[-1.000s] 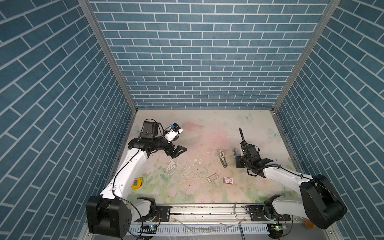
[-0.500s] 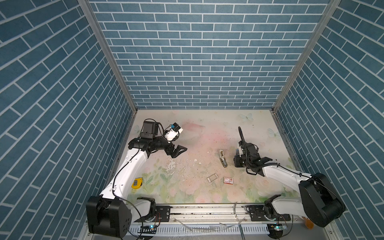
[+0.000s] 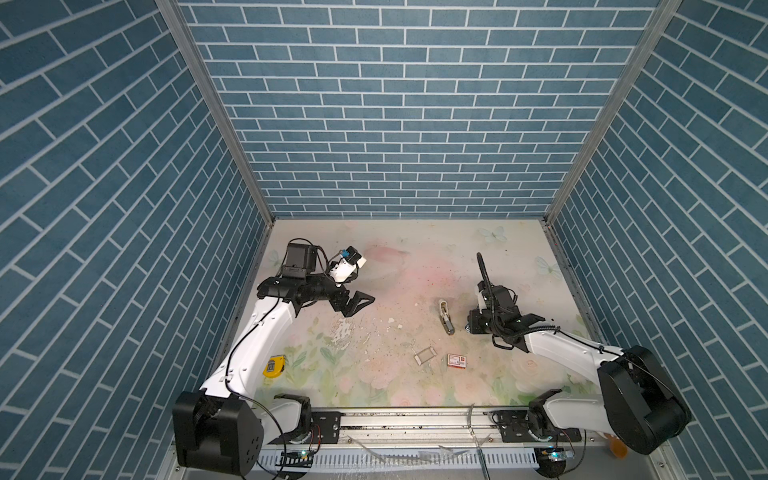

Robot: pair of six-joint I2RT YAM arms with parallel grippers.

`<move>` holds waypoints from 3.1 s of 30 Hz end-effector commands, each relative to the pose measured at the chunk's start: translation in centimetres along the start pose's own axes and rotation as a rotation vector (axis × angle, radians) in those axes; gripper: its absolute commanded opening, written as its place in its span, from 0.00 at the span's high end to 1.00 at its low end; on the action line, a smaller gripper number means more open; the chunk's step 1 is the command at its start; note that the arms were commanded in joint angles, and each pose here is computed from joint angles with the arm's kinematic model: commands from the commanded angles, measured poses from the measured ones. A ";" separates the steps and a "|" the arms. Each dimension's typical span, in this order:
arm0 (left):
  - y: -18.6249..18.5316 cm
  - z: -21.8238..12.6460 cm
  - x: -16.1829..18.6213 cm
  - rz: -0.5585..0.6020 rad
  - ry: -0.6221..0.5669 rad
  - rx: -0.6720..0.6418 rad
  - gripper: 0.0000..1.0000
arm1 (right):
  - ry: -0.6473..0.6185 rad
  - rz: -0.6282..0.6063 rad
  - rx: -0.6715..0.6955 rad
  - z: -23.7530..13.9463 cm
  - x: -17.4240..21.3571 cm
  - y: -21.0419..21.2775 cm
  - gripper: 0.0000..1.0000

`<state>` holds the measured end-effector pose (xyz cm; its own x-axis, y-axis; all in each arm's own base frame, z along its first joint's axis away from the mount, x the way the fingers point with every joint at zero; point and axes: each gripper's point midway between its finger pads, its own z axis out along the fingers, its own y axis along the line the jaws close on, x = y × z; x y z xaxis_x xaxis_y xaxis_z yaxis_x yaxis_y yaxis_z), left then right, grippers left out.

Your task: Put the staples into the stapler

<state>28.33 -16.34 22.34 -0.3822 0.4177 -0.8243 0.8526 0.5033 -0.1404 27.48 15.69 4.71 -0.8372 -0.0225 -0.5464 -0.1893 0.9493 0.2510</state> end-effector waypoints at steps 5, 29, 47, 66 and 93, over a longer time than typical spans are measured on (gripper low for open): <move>-0.7 0.1 -0.1 -0.005 -0.013 0.031 0.00 | -0.033 0.022 0.018 -0.6 -1.1 -0.2 0.89; -1.4 -0.2 -0.4 -0.001 -0.039 0.055 0.00 | -0.082 0.107 0.007 -0.7 -1.8 -0.1 0.89; -1.5 -0.1 -0.3 -0.006 -0.037 0.057 0.00 | -0.027 0.120 0.021 0.2 0.5 -0.8 0.89; -1.5 -0.2 -0.4 -0.009 -0.039 0.057 0.00 | -0.015 0.087 0.052 -0.2 0.3 -1.2 0.89; -1.2 -0.5 -1.6 0.018 -0.045 0.046 0.00 | -0.119 0.170 0.079 -1.2 -1.8 -1.6 0.89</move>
<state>27.77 -16.89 22.97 -0.3843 0.3864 -0.8385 0.8593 0.4817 -0.1718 27.99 14.20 5.48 -0.8077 0.1116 -0.5789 -0.0601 0.9612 0.2692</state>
